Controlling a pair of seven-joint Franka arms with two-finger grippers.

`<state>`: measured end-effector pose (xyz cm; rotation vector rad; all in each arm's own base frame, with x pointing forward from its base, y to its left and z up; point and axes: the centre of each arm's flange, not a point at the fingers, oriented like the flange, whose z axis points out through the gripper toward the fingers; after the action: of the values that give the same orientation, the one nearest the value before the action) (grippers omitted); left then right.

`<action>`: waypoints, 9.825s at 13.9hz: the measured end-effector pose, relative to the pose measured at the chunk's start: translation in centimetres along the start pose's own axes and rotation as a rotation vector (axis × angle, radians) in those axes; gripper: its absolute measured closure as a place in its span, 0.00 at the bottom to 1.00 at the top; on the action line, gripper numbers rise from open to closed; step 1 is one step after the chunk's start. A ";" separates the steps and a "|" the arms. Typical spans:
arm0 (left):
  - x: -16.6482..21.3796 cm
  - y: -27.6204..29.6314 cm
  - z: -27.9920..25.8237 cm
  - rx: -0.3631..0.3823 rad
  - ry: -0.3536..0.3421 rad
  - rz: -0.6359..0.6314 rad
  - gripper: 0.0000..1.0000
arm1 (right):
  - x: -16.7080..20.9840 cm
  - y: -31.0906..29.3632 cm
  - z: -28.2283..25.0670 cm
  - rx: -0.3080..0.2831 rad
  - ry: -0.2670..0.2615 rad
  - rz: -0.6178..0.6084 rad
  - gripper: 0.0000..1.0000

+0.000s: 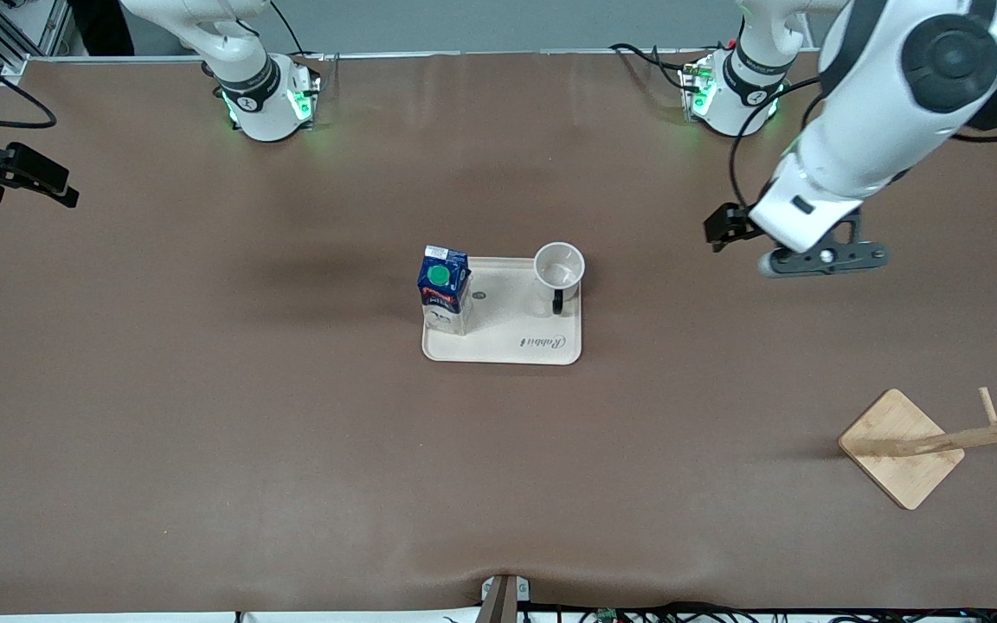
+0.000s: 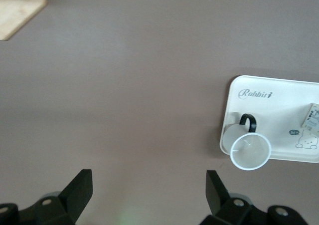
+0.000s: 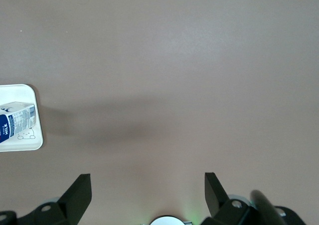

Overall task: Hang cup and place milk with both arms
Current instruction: 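Reach the left gripper to the white mug rim on the tray, then grasp the white mug rim with the left gripper and lift it, then carry the mug to the wooden stand while the right gripper reaches the milk, then grasp the blue milk carton with the right gripper, then hang the mug on the stand peg while the right gripper carries milk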

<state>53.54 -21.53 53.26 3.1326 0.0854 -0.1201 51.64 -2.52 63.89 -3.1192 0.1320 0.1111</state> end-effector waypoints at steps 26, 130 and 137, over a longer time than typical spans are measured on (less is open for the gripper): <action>-5.4 21.1 23.3 -0.005 -0.069 -0.107 0.35 | 1.4 0.0 2.0 -0.003 -0.038 0.003 0.00; 17.4 -23.4 5.2 0.113 0.419 -0.352 0.23 | -0.7 -42.6 25.6 0.059 -0.168 0.331 0.36; 17.5 -23.2 4.7 0.111 0.427 -0.336 0.00 | 5.7 -32.5 19.5 0.034 -0.249 0.428 0.36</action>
<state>69.32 2.54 47.12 3.1605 0.6244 0.5622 58.72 29.79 44.50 -2.9548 0.7800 0.4914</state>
